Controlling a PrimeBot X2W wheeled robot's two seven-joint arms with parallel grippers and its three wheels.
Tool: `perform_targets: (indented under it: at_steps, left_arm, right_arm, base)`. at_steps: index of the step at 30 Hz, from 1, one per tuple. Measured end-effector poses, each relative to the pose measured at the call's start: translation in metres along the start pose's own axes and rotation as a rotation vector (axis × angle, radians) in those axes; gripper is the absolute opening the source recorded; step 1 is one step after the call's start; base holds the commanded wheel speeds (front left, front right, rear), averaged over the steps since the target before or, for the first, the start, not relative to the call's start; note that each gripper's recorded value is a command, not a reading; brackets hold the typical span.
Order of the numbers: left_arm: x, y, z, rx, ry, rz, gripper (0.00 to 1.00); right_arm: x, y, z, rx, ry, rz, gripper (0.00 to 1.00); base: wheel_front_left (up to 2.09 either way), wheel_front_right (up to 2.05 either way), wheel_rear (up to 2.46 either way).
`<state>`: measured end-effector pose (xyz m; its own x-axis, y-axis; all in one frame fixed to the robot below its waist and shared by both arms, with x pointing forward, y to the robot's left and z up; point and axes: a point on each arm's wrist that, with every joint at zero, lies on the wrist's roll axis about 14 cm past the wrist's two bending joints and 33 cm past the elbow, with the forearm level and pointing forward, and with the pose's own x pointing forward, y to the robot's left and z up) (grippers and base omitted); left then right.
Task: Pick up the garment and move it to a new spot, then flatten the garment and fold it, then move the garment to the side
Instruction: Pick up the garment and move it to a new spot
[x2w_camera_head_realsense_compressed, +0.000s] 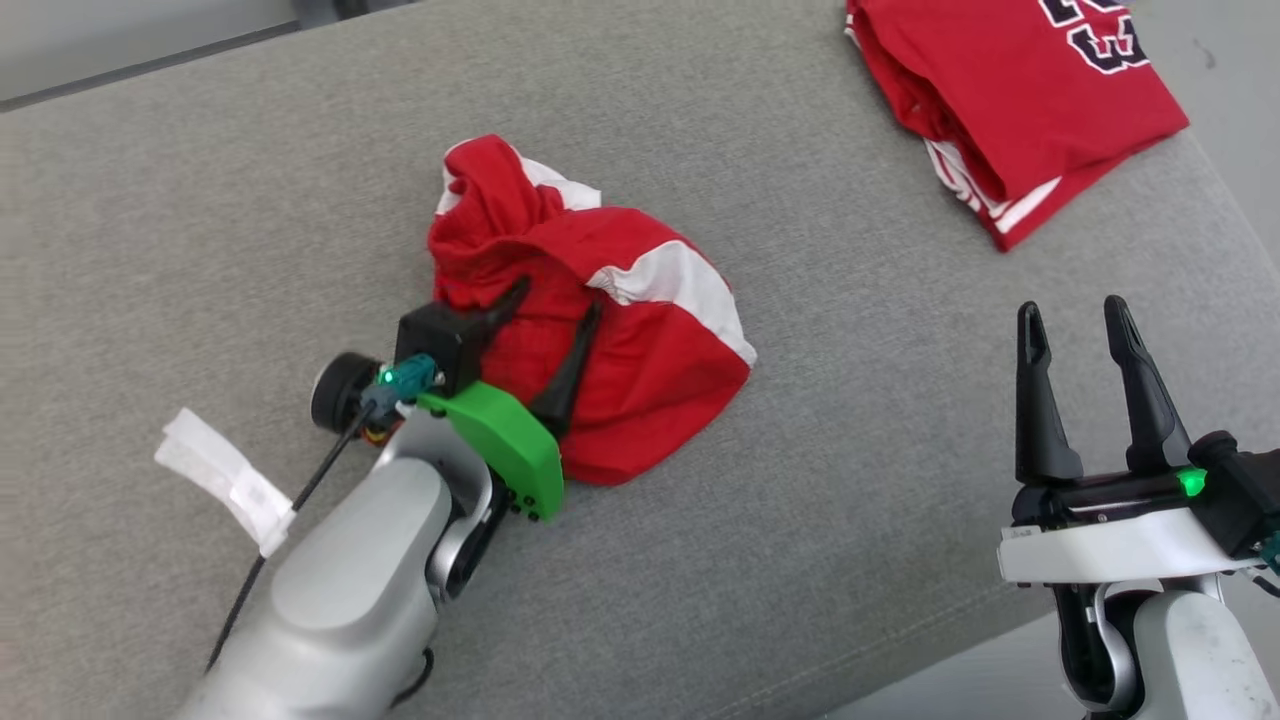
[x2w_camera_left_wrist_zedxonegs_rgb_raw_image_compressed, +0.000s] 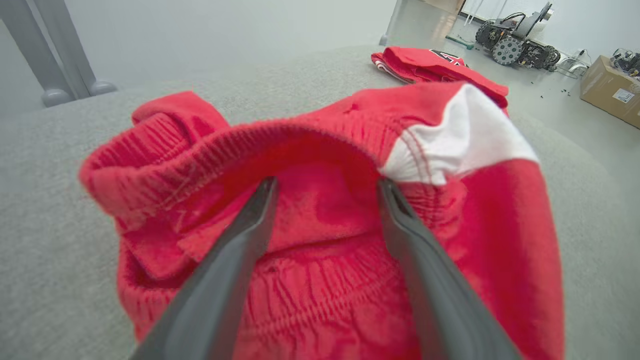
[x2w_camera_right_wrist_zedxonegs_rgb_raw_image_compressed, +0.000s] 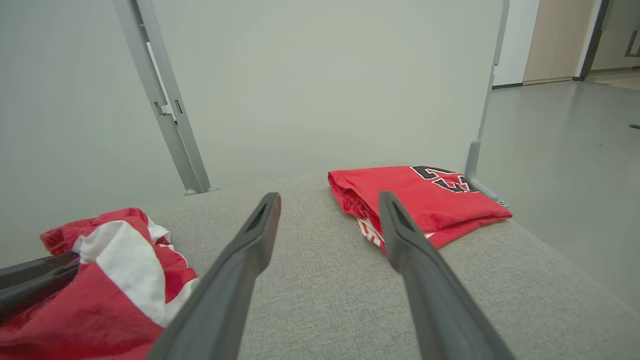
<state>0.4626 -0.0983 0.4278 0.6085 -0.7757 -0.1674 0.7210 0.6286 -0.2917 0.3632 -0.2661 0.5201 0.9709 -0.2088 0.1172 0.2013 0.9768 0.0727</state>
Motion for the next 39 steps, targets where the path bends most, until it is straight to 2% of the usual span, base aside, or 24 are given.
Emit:
perform_targets:
  at_steps: [7, 14, 18, 22, 29, 39]
  left_arm:
    - [-0.073, 0.038, -0.018, -0.070, -0.007, 0.226, 1.00]
    - [-0.166, 0.077, 0.011, -0.097, -0.168, 0.515, 1.00]
    - [-0.218, 0.078, 0.043, -0.077, -0.329, 0.645, 1.00]
    - [-0.259, 0.069, 0.052, -0.078, -0.432, 0.736, 1.00]
    - [-0.292, 0.047, 0.062, 0.015, -0.512, 0.760, 1.00]
    - [-0.294, 0.032, 0.064, 0.141, -0.484, 0.736, 1.00]
  right_arm:
    - [0.002, 0.037, -0.006, 0.041, 0.008, 0.112, 1.00]
    - [0.001, 0.071, 0.004, 0.081, -0.027, 0.219, 1.00]
    - [-0.006, 0.084, 0.015, 0.097, -0.055, 0.260, 1.00]
    - [-0.010, 0.095, 0.029, 0.110, -0.095, 0.298, 1.00]
    - [-0.020, 0.108, 0.039, 0.106, -0.120, 0.344, 1.00]
    - [-0.029, 0.104, 0.042, 0.105, -0.129, 0.334, 1.00]
  base:
    - [0.00, 0.00, 0.00]
    - [0.00, 0.00, 0.00]
    - [0.00, 0.00, 0.00]
    - [0.00, 0.00, 0.00]
    - [0.00, 0.00, 0.00]
    - [0.00, 0.00, 0.00]
